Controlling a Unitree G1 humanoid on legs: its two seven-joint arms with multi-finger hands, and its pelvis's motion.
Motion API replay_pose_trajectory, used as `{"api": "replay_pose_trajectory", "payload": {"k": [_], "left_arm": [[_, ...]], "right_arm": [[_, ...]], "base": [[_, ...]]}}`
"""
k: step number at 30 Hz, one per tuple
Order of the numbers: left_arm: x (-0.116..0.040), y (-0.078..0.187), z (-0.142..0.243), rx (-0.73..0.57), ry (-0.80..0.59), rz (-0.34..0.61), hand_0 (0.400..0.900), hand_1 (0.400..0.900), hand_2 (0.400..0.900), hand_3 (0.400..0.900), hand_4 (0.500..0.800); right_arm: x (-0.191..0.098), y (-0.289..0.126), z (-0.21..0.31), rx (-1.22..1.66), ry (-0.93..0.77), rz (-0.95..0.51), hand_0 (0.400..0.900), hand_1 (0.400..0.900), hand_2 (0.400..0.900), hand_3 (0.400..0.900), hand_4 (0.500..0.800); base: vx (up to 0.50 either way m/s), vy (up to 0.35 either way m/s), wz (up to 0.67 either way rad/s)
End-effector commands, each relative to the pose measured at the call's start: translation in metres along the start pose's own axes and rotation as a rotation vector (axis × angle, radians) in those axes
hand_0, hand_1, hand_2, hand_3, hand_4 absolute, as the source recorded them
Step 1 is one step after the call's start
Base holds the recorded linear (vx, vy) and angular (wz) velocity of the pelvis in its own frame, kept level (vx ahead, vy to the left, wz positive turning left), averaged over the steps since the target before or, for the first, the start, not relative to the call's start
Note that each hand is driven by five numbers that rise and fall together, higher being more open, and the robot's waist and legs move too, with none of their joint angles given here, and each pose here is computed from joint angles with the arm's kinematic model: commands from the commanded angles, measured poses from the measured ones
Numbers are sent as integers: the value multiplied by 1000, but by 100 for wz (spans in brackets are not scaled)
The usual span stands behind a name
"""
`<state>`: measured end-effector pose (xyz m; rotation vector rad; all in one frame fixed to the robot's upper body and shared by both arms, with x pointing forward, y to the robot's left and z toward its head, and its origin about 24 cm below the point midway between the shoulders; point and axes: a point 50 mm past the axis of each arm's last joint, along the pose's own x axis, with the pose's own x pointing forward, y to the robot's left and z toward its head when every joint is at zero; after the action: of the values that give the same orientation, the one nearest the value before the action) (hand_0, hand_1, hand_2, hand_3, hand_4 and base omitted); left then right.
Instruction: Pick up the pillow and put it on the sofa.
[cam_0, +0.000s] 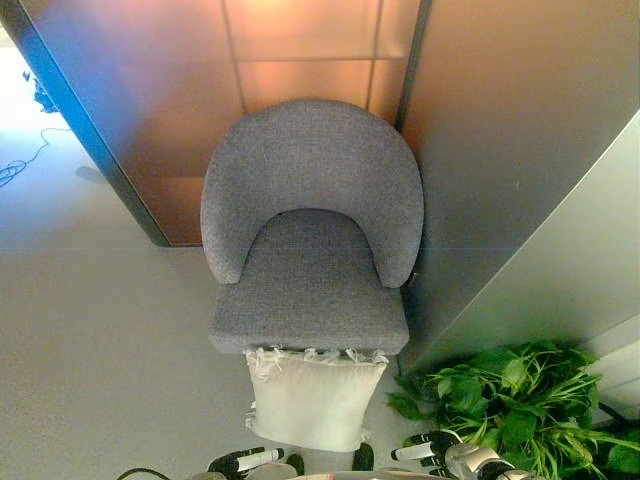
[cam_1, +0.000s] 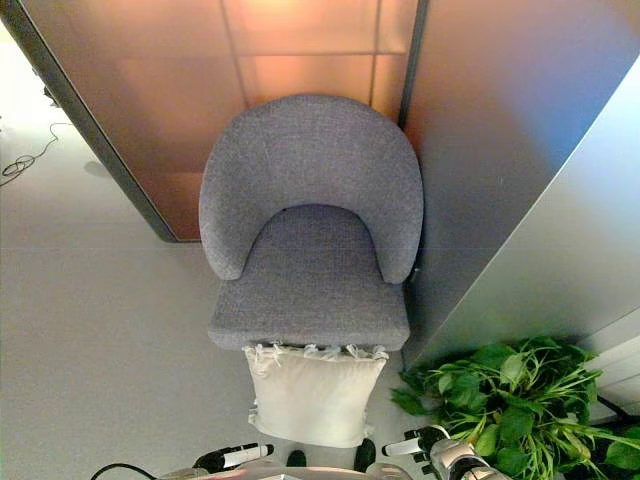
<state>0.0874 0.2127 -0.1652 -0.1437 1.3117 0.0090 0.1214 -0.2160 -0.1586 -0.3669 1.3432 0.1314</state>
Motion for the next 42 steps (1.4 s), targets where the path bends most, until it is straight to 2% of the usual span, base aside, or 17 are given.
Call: {"api": "replay_pose_trajectory", "payload": {"k": [1,13,22,27,34,42], "left_arm": [[4,-15,6,37,22,-61,900,900,900,900,800],[3,-13,8,30,-14,-70,900,900,900,900,800],[1,-8,34,69,-84,-66,900,900,900,900,800],[-2,-6,61,62,-193,-79,900,900,900,900,800],[-7,-5,79,49,-306,-98,900,900,900,900,800],[-13,-19,103,19,-485,-194,900,900,900,900,800]], "right_arm": [[-3,-21,20,-29,-46,-56,900,900,900,900,800],[-4,-23,27,-49,-93,-76,900,900,900,900,800],[-19,-41,94,-74,-339,-199,900,900,900,900,800],[-44,-55,153,-73,-546,-307,900,900,900,900,800],[-90,-76,218,-58,-777,-454,900,900,900,900,800],[-152,-104,273,-65,-980,-597,900,900,900,900,800]], "base": [[0,0,0],[12,-9,3],[-51,-24,10],[-88,-21,8],[-55,12,3],[-64,45,-1]]}}
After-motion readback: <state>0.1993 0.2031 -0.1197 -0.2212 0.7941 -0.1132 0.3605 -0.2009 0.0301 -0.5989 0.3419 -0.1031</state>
